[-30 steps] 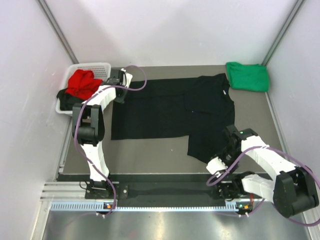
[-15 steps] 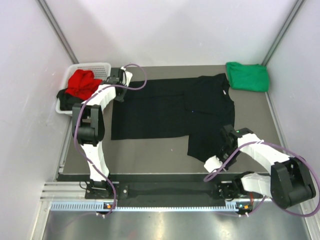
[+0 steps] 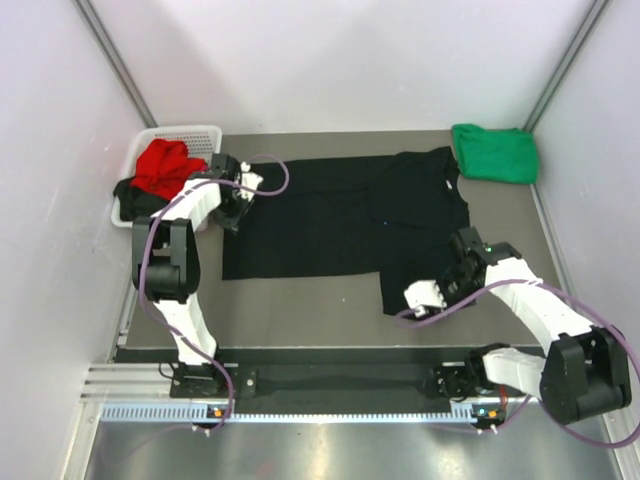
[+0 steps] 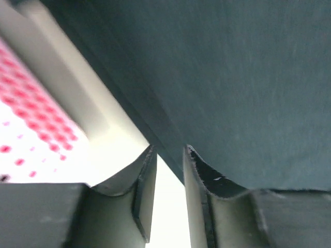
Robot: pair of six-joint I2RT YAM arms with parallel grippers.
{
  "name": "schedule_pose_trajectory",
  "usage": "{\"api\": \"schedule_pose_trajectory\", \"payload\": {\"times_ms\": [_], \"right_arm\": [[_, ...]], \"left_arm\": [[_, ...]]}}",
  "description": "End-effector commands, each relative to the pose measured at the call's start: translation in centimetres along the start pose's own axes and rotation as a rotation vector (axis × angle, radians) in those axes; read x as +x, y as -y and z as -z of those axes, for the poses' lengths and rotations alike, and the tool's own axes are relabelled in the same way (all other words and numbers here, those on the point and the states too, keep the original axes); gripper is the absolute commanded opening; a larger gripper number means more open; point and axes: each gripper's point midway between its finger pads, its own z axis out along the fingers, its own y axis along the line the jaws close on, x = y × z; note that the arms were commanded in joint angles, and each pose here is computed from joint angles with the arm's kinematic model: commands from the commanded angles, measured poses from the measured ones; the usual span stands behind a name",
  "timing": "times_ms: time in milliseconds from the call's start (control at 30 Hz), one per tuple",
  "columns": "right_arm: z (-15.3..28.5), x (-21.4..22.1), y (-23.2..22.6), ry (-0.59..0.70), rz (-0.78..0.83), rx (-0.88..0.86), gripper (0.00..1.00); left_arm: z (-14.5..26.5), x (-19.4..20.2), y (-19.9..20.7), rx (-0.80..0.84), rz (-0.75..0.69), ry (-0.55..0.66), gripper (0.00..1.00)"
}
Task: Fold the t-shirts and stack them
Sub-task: Fold the tshirt
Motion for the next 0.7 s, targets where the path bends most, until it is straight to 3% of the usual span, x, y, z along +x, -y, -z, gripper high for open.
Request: {"api": "schedule_pose_trajectory", "payload": {"times_ms": [0, 100, 233, 367, 467, 667], "right_arm": [[1.6, -0.3, 3.2, 0.018, -0.173, 0.118, 0.00], [2.1, -0.1, 5.0, 0.017, -0.204, 0.173, 0.00], [2.7, 0.0, 6.5, 0.008, -0.225, 0.200, 0.00], [2.9, 0.2, 7.0, 0.001, -0.230, 0.203, 0.00], [2.7, 0.2, 7.3, 0.003, -0.243, 0.195, 0.00], [2.6, 0.1, 7.5, 0.005, -0.244, 0.187, 0.00]], "left_arm": [[0.8, 2.9, 1.5, 0.097, -0.025, -0.061, 0.30], [-0.1, 5.5, 2.5, 0.153, -0.063, -0.137, 0.27], [1.1, 8.6, 3.5, 0.219, -0.048, -0.187, 0.36], [3.5, 9.4, 3.7, 0.185, -0.058, -0.156, 0.38], [3.8, 10.4, 4.0, 0.184, -0.059, -0.172, 0.45], [3.9, 11.4, 5.1, 0.215, -0.030, -0.184, 0.48]]}}
